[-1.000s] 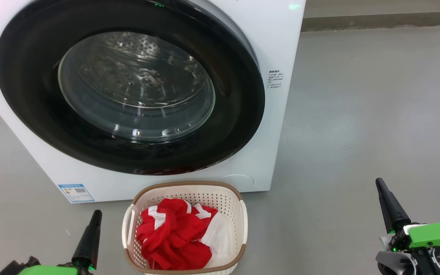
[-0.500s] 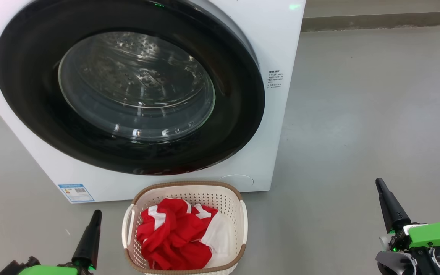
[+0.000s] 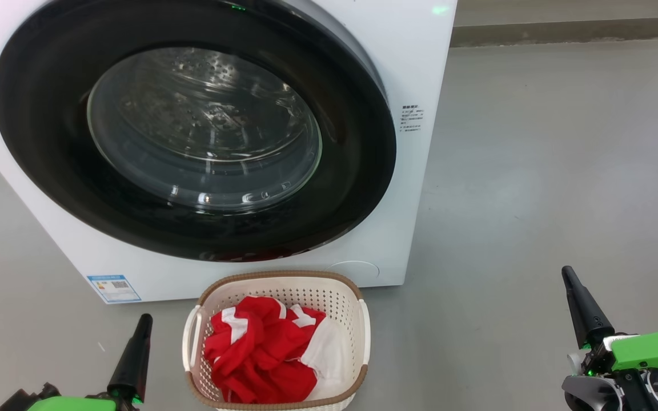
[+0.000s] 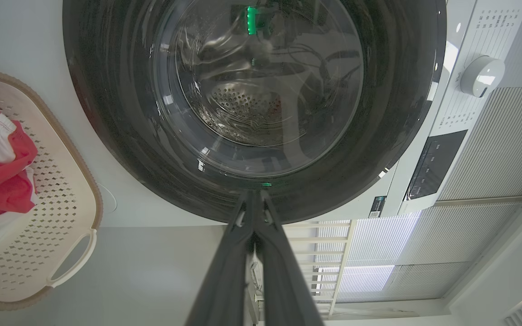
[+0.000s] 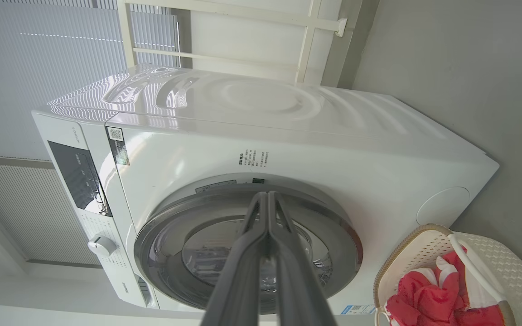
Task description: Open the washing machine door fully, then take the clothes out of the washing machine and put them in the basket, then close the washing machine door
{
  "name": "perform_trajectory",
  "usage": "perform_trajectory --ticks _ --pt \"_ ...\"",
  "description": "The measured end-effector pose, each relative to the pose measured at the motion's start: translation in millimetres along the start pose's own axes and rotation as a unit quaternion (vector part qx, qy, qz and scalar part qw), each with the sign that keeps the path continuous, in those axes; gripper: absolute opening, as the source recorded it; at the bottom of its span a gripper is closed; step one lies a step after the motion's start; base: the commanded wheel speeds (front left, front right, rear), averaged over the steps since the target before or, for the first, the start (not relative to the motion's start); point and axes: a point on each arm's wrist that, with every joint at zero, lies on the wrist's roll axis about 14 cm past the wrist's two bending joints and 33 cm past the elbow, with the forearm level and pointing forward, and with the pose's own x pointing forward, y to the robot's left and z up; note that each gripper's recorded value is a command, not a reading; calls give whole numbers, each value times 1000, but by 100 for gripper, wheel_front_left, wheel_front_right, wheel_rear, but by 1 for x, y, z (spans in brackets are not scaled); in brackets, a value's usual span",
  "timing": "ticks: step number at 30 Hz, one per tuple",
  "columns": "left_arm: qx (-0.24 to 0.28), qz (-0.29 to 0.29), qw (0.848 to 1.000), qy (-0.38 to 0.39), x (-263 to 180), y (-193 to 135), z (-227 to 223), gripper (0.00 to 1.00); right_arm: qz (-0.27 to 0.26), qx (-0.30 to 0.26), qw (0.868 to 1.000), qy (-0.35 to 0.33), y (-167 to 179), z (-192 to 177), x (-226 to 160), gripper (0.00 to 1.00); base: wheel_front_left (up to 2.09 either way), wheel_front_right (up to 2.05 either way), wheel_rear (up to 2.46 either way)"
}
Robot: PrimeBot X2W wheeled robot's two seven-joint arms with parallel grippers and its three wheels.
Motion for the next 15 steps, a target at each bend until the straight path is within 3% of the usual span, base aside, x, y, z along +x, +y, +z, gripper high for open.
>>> perform_trajectory --ticks 15 --pt "0 0 1000 0 0 0 0 0 0 0 1000 0 0 0 0 0 0 0 0"
